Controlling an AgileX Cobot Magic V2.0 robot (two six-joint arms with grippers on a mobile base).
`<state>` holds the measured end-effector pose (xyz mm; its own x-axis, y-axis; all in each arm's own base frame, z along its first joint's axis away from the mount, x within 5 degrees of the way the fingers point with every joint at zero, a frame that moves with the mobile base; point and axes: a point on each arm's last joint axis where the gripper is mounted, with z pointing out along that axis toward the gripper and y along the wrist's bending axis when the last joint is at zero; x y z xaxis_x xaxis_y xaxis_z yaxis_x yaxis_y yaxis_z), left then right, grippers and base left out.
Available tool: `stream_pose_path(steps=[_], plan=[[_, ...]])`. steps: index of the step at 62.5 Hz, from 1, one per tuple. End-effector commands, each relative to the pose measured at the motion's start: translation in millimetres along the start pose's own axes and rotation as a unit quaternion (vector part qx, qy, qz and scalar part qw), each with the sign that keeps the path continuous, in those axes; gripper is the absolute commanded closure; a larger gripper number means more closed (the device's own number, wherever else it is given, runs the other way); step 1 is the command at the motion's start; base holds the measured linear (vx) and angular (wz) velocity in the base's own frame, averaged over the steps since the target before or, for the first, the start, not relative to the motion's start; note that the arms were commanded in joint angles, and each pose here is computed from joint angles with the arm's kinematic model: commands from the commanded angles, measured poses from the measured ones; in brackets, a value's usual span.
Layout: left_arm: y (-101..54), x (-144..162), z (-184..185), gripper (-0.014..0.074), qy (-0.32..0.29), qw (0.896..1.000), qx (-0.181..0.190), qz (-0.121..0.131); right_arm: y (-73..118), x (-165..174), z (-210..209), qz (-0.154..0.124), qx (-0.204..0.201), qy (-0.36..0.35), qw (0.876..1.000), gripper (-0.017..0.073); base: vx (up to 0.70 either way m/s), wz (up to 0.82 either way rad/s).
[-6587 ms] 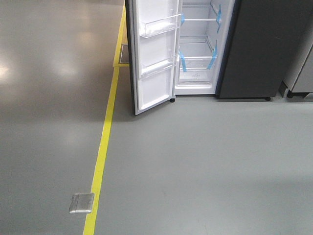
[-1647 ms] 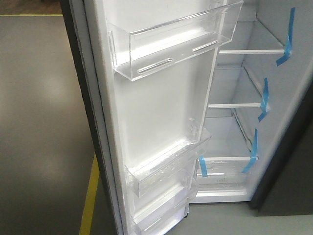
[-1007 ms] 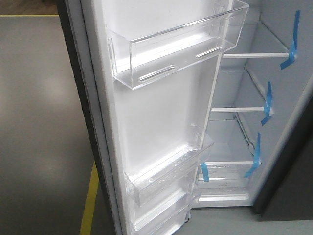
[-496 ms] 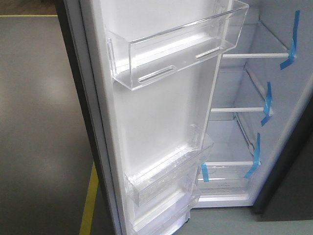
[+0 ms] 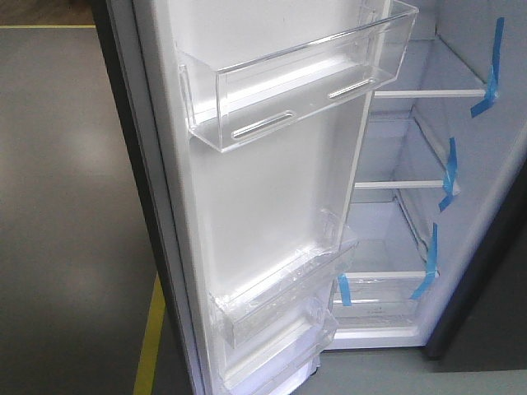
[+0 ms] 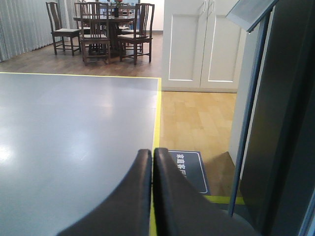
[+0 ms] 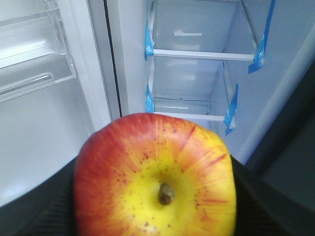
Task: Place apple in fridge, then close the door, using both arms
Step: 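Approach the open refrigerator door bins and stop in front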
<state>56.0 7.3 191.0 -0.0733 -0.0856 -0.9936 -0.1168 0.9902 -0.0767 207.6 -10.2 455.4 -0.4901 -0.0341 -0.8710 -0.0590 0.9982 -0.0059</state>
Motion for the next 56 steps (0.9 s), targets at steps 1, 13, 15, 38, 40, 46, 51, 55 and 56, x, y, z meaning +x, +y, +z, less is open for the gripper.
stream_pose_path(steps=[1, 13, 15, 38, 40, 46, 51, 55, 56], plan=[[-1.1, 2.8, 0.5, 0.0600, -0.026, 1.000, 0.010, -0.003, 0.2, -14.0, -14.7, -0.004, 0.008, -0.062, 0.998, 0.0536, 0.00, 0.00], [-1.1, 2.8, 0.5, 0.0600, -0.026, 1.000, 0.010, -0.003, 0.2, -14.0, -14.7, -0.004, 0.008, -0.062, 0.998, 0.0536, 0.00, 0.00], [-1.1, 2.8, 0.5, 0.0600, -0.026, 1.000, 0.010, -0.003, 0.2, -14.0, -14.7, -0.004, 0.008, -0.062, 0.998, 0.0536, 0.00, 0.00], [-1.1, 2.8, 0.5, 0.0600, -0.026, 1.000, 0.010, -0.003, 0.2, -14.0, -14.7, -0.004, 0.008, -0.062, 0.998, 0.0536, 0.00, 0.00], [-1.1, 2.8, 0.5, 0.0600, -0.026, 1.000, 0.010, -0.003, 0.2, -14.0, -14.7, -0.004, 0.008, -0.062, 0.998, 0.0536, 0.00, 0.00], [-1.1, 2.8, 0.5, 0.0600, -0.026, 1.000, 0.010, -0.003, 0.2, -14.0, -14.7, -0.004, 0.008, -0.062, 0.998, 0.0536, 0.00, 0.00], [-1.1, 2.8, 0.5, 0.0600, -0.026, 1.000, 0.010, -0.003, 0.2, -14.0, -14.7, -0.004, 0.008, -0.062, 0.998, 0.0536, 0.00, 0.00], [-1.1, 2.8, 0.5, 0.0600, -0.026, 1.000, 0.010, -0.003, 0.2, -14.0, -14.7, -0.004, 0.008, -0.062, 0.998, 0.0536, 0.00, 0.00], [-1.1, 2.8, 0.5, 0.0600, -0.026, 1.000, 0.010, -0.003, 0.2, -14.0, -14.7, -0.004, 0.008, -0.062, 0.998, 0.0536, 0.00, 0.00]])
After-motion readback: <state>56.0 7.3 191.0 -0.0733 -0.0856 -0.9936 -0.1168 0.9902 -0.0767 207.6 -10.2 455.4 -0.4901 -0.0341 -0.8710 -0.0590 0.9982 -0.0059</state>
